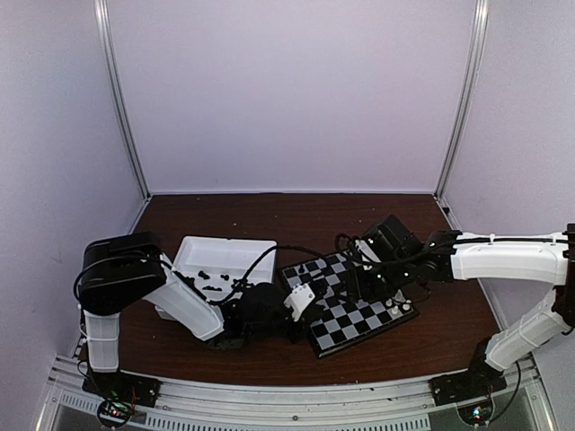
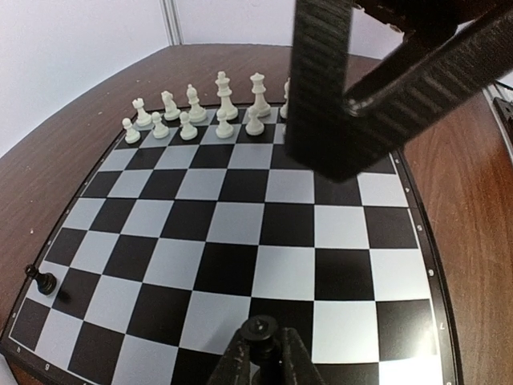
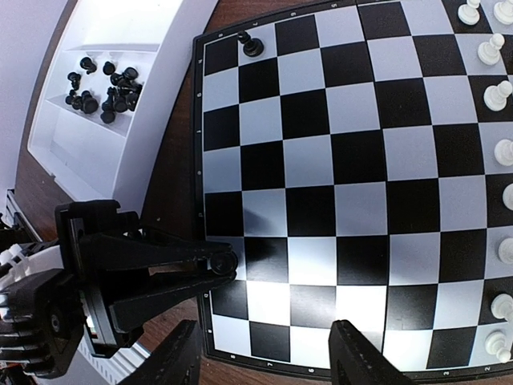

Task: Set up the chess pieces on the board
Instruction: Place the chess piece on the chessboard.

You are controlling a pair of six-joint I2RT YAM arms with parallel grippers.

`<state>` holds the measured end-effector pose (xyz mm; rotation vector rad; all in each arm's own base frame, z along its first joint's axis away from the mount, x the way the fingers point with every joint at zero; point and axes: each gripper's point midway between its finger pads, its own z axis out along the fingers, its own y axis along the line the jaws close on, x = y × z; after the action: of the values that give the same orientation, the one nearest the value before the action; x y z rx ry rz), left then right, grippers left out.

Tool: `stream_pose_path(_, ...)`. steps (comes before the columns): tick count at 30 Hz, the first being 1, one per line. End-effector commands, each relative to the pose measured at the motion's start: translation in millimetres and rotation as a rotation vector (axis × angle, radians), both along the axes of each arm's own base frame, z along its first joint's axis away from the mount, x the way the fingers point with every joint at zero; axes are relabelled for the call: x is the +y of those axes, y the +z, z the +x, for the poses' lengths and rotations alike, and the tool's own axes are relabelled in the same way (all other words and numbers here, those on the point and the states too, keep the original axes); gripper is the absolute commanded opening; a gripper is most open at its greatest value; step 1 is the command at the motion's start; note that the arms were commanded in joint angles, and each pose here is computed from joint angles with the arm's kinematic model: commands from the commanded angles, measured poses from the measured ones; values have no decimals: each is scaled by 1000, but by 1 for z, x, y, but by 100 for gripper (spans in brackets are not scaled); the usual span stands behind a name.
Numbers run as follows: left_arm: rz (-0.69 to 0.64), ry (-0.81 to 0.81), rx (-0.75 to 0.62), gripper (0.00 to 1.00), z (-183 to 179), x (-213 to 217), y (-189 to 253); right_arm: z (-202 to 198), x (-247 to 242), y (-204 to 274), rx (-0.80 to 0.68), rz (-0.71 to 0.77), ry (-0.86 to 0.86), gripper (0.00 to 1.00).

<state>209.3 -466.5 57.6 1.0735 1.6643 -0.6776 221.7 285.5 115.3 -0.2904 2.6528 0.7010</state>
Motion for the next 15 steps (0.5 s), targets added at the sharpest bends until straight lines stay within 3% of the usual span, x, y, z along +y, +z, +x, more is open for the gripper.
stream_pose_path(1,6,3,-31,15,3,-3,7,4,2,2,-6,-4,4,58)
stream_pose_path(10,48,12,-10,29,-1,2,-4,-1,-5,-3,5,-14,-7,60)
stream_pose_path(15,59,24,-8,42,0,3,0,-1,-6,-1,0,-16,-4,60)
